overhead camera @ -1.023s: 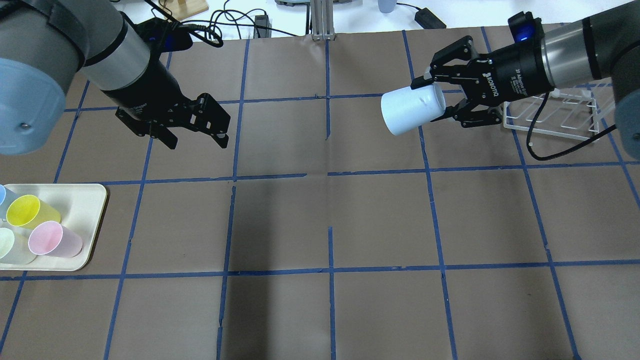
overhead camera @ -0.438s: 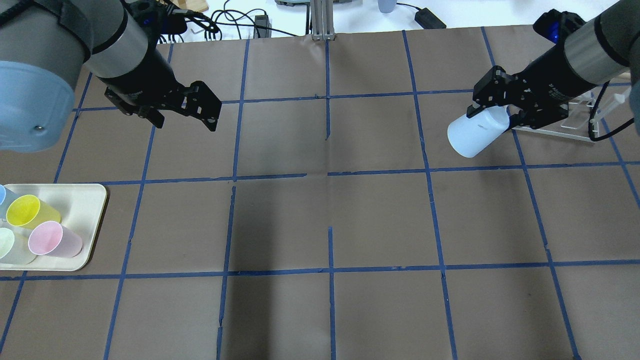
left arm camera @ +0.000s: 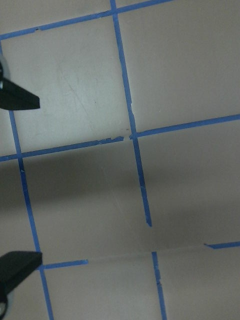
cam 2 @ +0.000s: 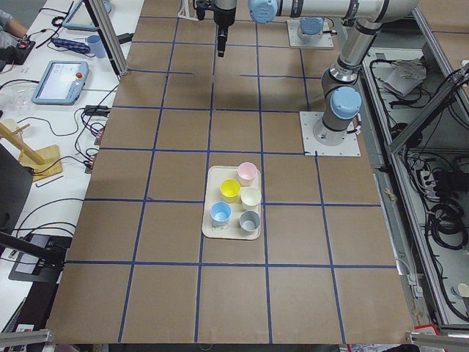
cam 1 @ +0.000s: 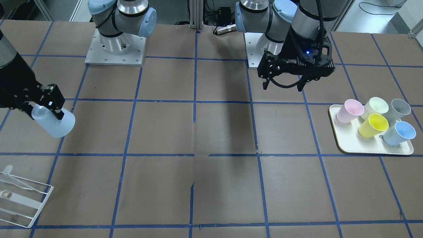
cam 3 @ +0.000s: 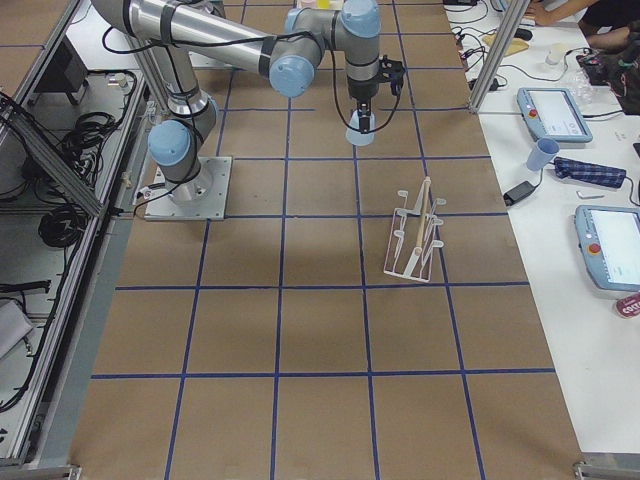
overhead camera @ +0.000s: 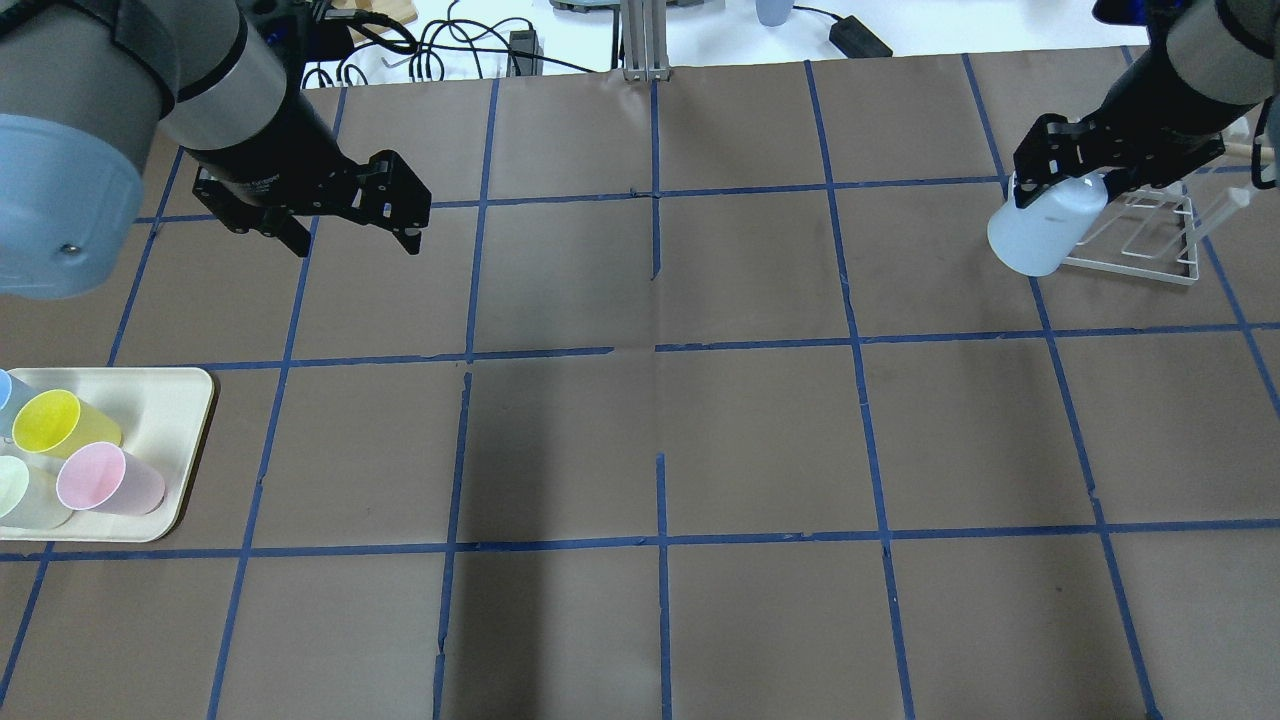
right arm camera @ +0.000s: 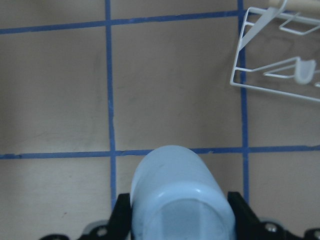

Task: Transfer IKEA cup to right arm and place on rack

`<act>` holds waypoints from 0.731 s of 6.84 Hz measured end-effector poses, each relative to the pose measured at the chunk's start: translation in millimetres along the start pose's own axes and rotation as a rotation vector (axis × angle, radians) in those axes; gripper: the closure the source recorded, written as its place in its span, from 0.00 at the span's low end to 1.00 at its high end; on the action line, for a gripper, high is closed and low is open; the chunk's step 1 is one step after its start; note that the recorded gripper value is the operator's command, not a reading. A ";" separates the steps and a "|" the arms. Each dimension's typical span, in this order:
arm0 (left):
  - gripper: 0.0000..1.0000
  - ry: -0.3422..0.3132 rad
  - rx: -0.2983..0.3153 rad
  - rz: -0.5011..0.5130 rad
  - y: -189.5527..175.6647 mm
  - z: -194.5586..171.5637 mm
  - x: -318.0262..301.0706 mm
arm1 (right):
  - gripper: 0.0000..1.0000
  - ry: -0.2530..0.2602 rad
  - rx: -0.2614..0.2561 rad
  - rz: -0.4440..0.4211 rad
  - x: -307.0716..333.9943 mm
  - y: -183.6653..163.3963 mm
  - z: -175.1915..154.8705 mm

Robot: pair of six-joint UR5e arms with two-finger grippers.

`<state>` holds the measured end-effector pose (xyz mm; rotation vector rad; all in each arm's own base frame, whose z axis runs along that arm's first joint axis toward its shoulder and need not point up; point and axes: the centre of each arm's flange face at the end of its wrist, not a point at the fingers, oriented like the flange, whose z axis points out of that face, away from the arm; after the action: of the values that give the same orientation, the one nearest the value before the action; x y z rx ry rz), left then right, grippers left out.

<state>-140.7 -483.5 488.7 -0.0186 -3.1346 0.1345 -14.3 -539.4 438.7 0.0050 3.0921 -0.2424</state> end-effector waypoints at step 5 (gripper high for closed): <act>0.00 -0.030 -0.020 -0.029 1.9 2.0 0.7 | 0.68 0.115 0.048 -0.157 64.0 -43.6 43.9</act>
<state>-141.4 -481.8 486.5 0.0285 -3.1641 0.1050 -76.8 -589.4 399.6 -0.2318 3.2025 -0.3332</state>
